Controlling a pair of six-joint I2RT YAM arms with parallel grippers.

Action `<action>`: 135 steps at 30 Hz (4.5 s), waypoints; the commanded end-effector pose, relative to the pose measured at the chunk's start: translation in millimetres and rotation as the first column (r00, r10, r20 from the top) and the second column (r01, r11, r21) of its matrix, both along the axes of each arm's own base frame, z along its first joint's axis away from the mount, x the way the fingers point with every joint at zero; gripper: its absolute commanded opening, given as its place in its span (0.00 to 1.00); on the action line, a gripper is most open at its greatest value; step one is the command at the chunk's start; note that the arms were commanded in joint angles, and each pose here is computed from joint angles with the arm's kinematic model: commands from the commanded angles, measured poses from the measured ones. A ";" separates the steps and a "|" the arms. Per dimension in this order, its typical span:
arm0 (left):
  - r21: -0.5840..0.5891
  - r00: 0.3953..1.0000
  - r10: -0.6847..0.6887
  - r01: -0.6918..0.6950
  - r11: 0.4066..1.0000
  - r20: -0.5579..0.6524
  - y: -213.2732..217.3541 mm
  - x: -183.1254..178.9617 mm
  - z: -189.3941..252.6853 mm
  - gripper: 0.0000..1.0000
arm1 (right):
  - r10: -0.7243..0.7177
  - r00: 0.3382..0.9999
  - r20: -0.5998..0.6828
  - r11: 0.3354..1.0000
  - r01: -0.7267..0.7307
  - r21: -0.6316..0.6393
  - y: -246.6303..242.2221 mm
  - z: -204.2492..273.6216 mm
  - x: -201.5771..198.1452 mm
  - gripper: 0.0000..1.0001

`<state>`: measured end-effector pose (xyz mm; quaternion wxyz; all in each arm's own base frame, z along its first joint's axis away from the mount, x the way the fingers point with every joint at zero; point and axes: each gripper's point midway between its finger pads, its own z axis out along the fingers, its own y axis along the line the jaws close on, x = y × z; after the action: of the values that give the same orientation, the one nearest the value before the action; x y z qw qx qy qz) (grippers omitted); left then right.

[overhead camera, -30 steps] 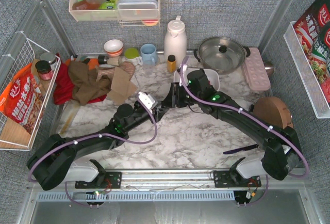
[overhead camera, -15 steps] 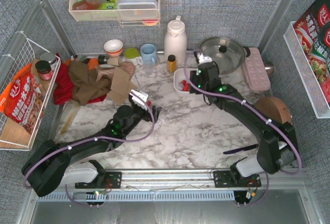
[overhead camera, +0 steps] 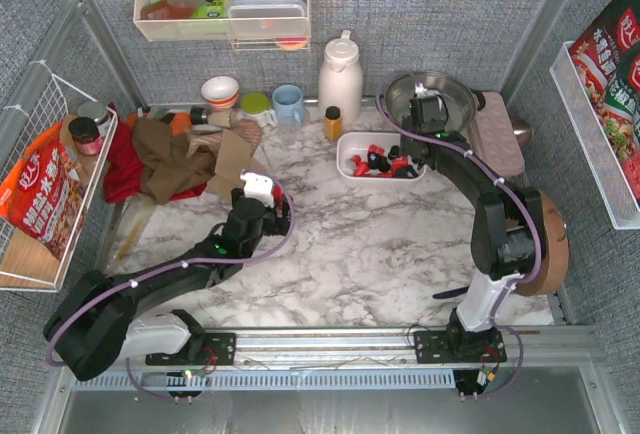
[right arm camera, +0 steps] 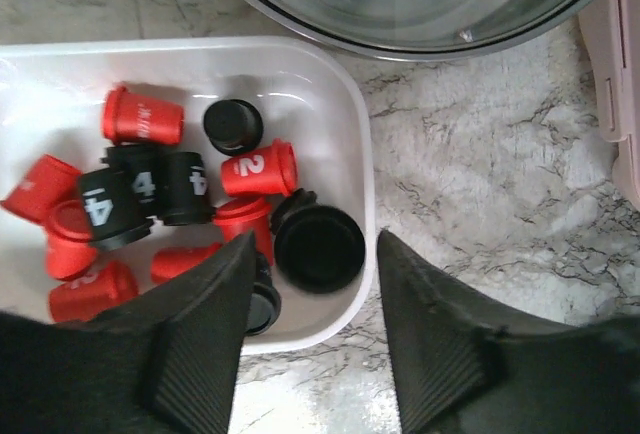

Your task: Mix the coffee capsules in the storage basket

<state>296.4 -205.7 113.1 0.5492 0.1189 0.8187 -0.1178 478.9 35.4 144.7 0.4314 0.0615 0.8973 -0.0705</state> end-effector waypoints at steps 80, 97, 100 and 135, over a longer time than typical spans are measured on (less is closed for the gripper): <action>-0.182 0.869 -0.453 0.487 0.854 0.200 -34.3 -22.6 54.2 0.36 | 0.533 0.834 0.142 0.692 -0.527 0.494 198.6 76.8 -159.7 0.69; -0.085 0.686 -0.605 0.687 0.722 0.404 -90.7 -47.4 110.0 0.36 | 0.593 0.755 0.280 0.457 -0.603 0.654 262.3 120.2 -189.7 0.66; -0.085 0.681 -0.609 0.692 0.717 0.406 -94.4 -46.9 111.2 0.36 | 0.601 0.751 0.272 0.451 -0.600 0.661 265.1 116.6 -192.1 0.65; -0.111 0.719 -0.558 0.649 0.753 0.415 -93.7 -47.0 116.4 0.99 | 0.536 0.815 0.218 0.579 -0.543 0.608 253.7 80.1 -171.5 0.27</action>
<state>247.1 -307.2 218.2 0.6070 0.3505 0.6055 -0.3769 287.0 305.1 223.1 0.3374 -0.0718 0.8365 0.4258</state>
